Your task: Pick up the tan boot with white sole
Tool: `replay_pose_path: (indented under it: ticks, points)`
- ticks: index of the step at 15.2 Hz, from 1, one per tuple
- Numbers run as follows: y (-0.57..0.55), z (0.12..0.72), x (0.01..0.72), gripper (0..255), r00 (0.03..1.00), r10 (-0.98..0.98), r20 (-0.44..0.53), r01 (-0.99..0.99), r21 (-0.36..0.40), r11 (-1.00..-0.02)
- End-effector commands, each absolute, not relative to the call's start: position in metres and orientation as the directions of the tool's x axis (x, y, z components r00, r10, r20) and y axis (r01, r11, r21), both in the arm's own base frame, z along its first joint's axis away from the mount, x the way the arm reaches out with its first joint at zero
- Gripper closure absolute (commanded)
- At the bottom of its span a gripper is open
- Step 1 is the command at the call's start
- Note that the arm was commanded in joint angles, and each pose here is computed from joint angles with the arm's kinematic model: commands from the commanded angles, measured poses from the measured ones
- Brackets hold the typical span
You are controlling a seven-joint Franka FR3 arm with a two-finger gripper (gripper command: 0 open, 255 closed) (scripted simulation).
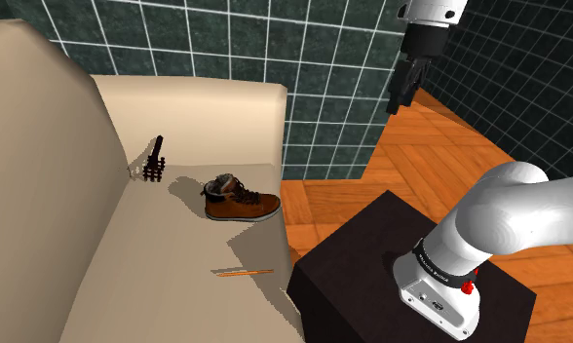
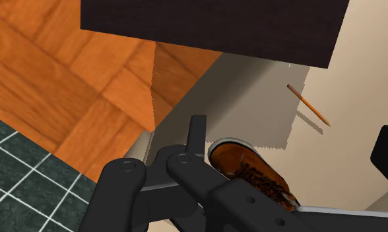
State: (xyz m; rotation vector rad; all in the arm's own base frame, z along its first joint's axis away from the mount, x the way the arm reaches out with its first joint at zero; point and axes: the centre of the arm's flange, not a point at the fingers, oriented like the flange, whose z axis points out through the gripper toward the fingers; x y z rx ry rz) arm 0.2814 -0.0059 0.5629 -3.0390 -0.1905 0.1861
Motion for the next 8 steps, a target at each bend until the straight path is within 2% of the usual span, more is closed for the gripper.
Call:
replay_pose_path:
  ticks: [1,8]
  points:
    - [-0.006,0.563,0.281,0,0.985,0.13,-0.116,0.119,-0.098,-0.988]
    - [0.043,0.505,0.331,0,0.992,0.067,-0.105,0.058,-0.085,-0.995]
